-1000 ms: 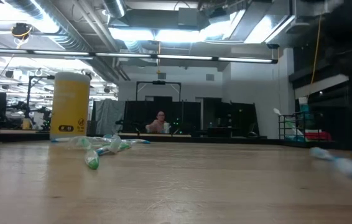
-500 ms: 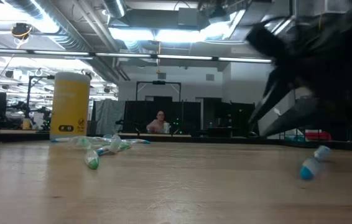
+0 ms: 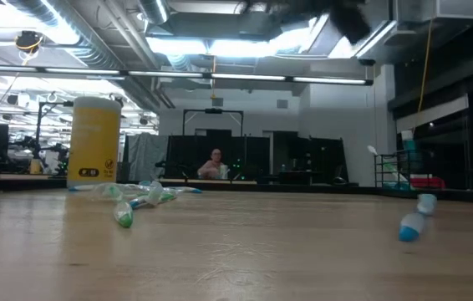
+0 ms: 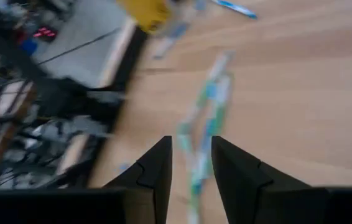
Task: Pick & Place toothbrushing station
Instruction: Put the blue toothbrush into the mesh organizer
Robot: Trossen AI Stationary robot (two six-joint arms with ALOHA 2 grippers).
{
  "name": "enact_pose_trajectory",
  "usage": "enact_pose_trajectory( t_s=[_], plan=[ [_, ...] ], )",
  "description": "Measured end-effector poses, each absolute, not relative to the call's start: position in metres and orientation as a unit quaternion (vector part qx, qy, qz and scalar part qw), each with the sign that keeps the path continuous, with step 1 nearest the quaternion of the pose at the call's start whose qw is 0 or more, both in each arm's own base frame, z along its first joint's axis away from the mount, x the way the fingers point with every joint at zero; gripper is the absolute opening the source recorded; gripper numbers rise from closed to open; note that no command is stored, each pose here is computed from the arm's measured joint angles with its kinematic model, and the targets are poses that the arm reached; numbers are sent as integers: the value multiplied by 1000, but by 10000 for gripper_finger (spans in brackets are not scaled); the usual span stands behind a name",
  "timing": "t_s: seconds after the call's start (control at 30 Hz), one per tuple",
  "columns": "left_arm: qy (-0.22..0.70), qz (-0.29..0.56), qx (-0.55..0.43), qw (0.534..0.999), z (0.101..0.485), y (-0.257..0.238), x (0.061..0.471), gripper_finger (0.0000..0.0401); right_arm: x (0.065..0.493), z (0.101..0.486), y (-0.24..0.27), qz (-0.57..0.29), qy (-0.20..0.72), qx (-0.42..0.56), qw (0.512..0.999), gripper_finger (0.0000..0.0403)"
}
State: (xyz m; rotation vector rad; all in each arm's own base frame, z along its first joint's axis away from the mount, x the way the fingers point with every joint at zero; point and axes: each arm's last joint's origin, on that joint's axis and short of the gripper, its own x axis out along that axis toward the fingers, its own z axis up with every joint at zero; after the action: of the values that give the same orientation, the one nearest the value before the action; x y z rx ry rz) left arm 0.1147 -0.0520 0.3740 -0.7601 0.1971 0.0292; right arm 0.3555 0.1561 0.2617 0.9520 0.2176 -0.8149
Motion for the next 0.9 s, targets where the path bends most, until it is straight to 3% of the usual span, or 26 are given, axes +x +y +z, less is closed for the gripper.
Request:
enact_pose_trajectory(
  t_s=[0.23,0.47,0.7,0.9],
  plan=[
    [96,13,-336,937,374,-52,115,133,340,325,153,-431,167,443,768,98],
    [97,9,-294,951,374,-52,115,133,352,404,175,-321,66,273,905,91],
    [84,18,-281,956,376,-47,109,133,367,480,158,-195,-46,209,957,91],
    [69,28,-285,956,378,-40,98,133,363,463,103,-240,118,311,912,91]
  ],
)
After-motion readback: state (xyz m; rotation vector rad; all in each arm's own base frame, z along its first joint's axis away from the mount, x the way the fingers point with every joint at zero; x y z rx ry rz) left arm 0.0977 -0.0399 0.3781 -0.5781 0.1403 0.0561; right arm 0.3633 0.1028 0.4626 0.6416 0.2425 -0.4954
